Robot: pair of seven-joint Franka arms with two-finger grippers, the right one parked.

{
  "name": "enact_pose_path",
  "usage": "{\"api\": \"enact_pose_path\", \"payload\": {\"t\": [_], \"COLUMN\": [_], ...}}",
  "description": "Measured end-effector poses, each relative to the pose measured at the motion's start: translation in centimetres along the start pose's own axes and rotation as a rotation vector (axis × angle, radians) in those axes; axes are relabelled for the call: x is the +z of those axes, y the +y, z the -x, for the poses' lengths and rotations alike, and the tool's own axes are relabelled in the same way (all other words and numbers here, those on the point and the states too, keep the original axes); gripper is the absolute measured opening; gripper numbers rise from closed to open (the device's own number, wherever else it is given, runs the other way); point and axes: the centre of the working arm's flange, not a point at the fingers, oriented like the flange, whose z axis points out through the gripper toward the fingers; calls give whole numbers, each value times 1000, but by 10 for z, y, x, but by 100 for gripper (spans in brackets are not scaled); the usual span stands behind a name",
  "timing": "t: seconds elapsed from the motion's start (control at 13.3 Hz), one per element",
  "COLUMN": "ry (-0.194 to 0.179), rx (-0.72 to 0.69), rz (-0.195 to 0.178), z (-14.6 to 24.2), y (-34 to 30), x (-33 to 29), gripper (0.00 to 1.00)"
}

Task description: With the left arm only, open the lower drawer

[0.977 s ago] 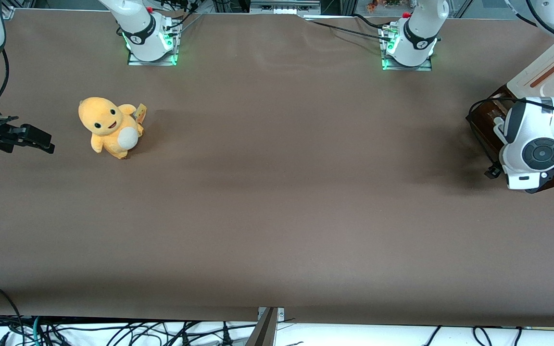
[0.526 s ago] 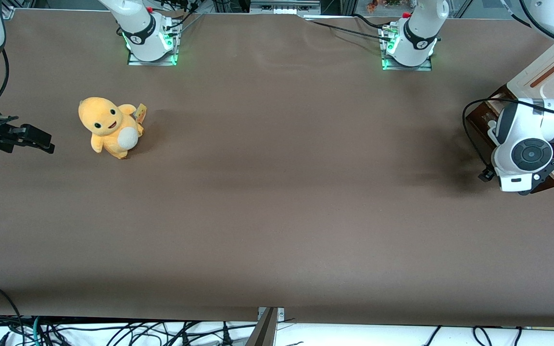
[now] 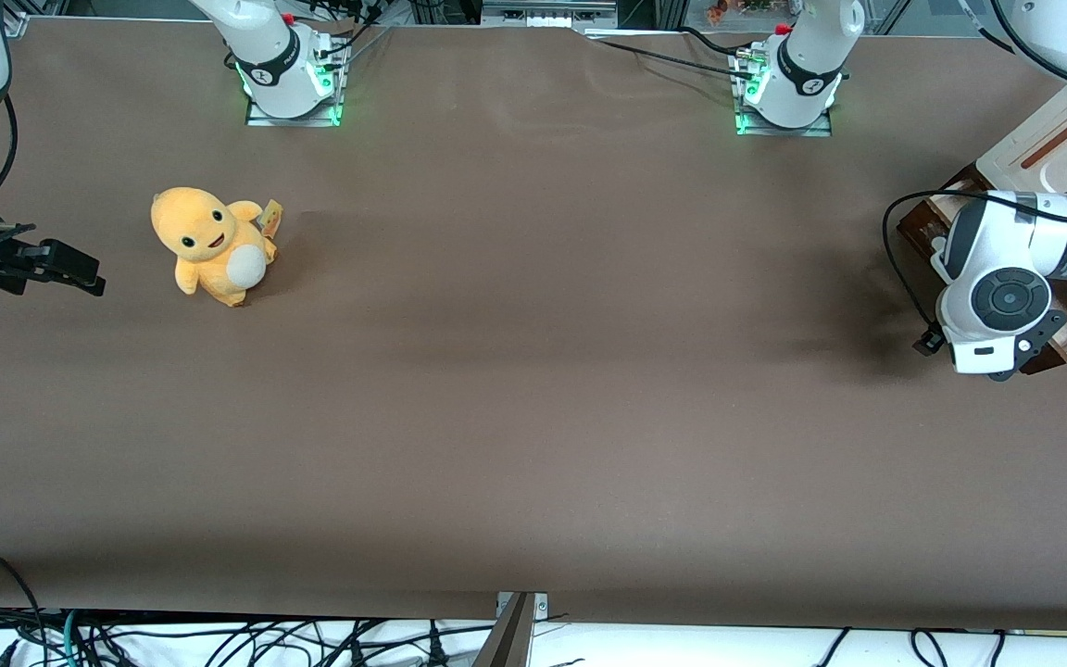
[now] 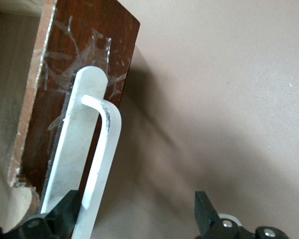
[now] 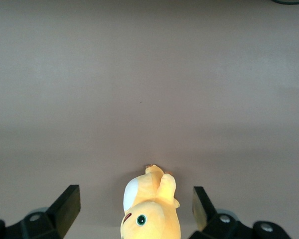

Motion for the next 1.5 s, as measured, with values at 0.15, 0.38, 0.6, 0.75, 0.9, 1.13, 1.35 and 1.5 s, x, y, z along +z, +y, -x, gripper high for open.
{"api": "enact_pose_path", "payload": {"t": [0.15,0.38,0.6,0.75,0.9,1.13,1.35,1.5], "ry": [4,16,-21,-65,-96,-119,-133,-147], "rx": [-4,-5,39,88,152,280,368,403], "rz": [0,-8,3,62,132,250,332,379], "z": [-3,-10,-17,-20,-21,-18,-19,-22], "y": [0,1,-1,3,7,15,16,14], "x": [-6,-26,-47,-73,-105,-144,-161,-168], "gripper": [100,100,100,100,100,100,100,100]}}
